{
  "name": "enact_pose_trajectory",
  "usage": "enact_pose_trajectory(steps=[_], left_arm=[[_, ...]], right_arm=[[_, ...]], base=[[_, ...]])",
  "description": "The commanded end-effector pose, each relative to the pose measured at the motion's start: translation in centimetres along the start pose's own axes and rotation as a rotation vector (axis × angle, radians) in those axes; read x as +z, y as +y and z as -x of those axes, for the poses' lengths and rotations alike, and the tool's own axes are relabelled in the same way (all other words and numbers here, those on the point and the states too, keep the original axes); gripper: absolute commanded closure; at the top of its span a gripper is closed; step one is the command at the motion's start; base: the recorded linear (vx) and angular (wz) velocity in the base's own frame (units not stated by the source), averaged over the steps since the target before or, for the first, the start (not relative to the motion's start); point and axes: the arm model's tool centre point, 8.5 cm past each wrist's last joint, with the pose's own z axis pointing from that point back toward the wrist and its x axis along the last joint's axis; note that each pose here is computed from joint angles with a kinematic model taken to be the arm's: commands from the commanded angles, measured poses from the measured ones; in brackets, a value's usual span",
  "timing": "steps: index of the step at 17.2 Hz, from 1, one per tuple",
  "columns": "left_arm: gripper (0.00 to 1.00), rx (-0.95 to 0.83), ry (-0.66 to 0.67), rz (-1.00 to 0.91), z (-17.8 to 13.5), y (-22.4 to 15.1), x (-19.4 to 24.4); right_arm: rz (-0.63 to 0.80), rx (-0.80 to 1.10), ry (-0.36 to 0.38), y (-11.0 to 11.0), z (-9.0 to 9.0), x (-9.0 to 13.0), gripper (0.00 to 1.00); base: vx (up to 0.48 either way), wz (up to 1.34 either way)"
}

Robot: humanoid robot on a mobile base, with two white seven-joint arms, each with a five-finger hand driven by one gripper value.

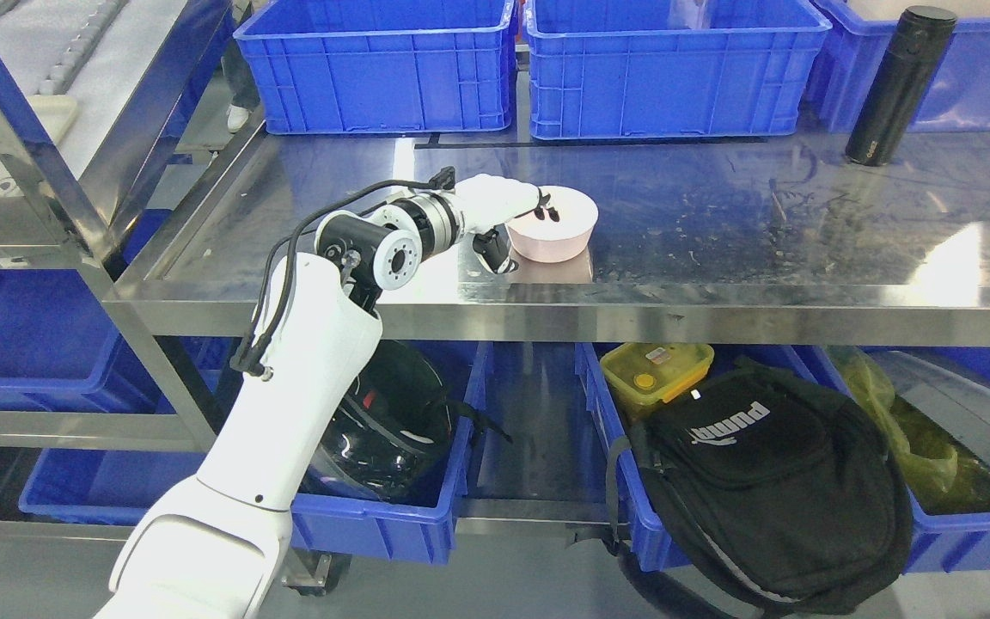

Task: Stack pink IKEA bowl on shelf middle layer
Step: 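Hook the left hand fingers under the pink bowl's rim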

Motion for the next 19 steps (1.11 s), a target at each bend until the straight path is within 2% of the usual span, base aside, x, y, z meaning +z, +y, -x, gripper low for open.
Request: enact_pose_trajectory(steps=[1, 7, 11, 17, 18, 19], left_arm=[[0.39, 0.016, 0.007, 0.108, -0.2, -1.5, -2.9], [0.44, 0.012, 0.025, 0.145, 0.5, -1.9, -3.6], [0.51, 0.008, 0.022, 0.161, 0.6, -2.4, -3.8], [0.93, -0.001, -0.059, 0.130, 1.3, -2.0, -3.1], [0.99, -0.004, -0.082, 0.115, 1.5, -1.8, -2.8], [0.99, -0.013, -0.108, 0.099, 1.6, -1.5, -2.5]], right_arm=[[0.015, 0.002, 0.006, -1.0, 0.9, 0.0, 0.00], [0.015, 0.002, 0.006, -1.0, 0.9, 0.0, 0.00], [0.015, 0.002, 0.006, -1.0, 0.9, 0.0, 0.00], [0.015, 0.002, 0.006, -1.0, 0.9, 0.0, 0.00], [0.015, 0.002, 0.006, -1.0, 0.9, 0.0, 0.00], [0.015, 0.002, 0.006, -1.0, 0.9, 0.0, 0.00]], base=[[0.000, 0.00], [0.000, 0.00], [0.000, 0.00], [0.000, 0.00], [0.000, 0.00], [0.000, 0.00]])
